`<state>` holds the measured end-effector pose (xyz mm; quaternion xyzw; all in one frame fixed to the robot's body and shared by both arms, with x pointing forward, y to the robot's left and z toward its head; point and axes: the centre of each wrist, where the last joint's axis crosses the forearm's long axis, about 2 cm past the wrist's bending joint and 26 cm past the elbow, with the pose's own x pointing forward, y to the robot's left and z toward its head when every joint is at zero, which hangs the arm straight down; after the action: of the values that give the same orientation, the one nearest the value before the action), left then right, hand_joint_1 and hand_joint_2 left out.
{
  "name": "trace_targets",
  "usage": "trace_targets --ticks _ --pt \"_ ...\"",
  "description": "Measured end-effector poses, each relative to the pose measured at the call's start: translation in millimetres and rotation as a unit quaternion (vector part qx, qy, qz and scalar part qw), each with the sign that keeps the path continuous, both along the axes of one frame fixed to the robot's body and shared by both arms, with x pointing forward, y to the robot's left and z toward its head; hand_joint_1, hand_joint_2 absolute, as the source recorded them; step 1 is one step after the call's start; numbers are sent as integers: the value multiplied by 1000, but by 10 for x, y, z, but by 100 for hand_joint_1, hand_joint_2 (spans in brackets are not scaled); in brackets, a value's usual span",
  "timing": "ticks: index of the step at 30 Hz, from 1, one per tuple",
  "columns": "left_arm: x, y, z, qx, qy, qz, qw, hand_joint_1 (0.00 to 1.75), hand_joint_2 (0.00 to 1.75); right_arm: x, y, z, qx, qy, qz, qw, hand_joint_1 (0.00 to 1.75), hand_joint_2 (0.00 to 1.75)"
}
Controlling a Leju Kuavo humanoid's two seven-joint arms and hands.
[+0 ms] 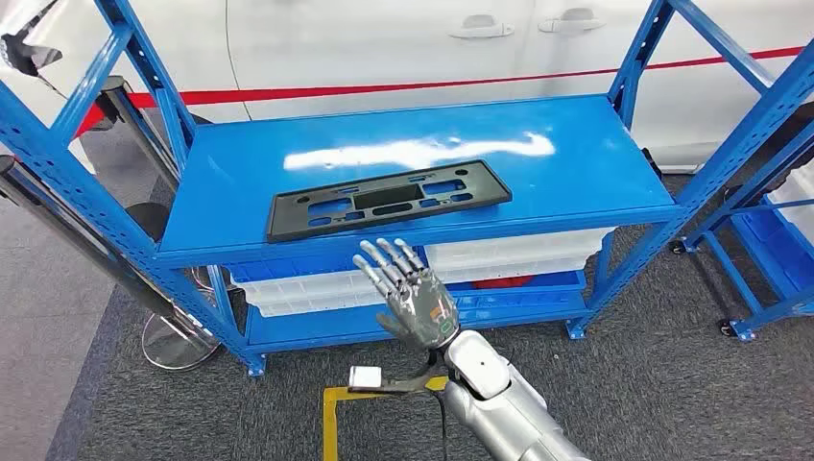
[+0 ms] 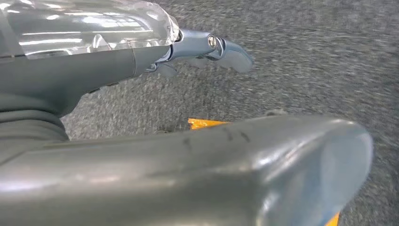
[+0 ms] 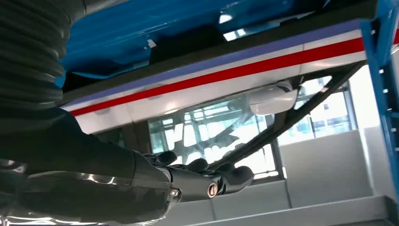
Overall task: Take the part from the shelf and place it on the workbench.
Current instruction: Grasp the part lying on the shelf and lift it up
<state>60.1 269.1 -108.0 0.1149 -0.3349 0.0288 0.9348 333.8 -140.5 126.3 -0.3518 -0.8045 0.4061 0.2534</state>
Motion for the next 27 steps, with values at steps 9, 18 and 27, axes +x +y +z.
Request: trace_targets --ticks 9,18,27 --pt "-23 -30 -6 -47 -1 18 999 0 0 287 194 246 48 15 -26 998 0 175" --pt "-20 -77 -3 -59 -4 35 998 0 0 516 276 431 57 26 -32 998 0 175" --pt "-74 -58 -12 -58 1 42 997 0 0 542 288 377 42 42 -31 998 0 175"
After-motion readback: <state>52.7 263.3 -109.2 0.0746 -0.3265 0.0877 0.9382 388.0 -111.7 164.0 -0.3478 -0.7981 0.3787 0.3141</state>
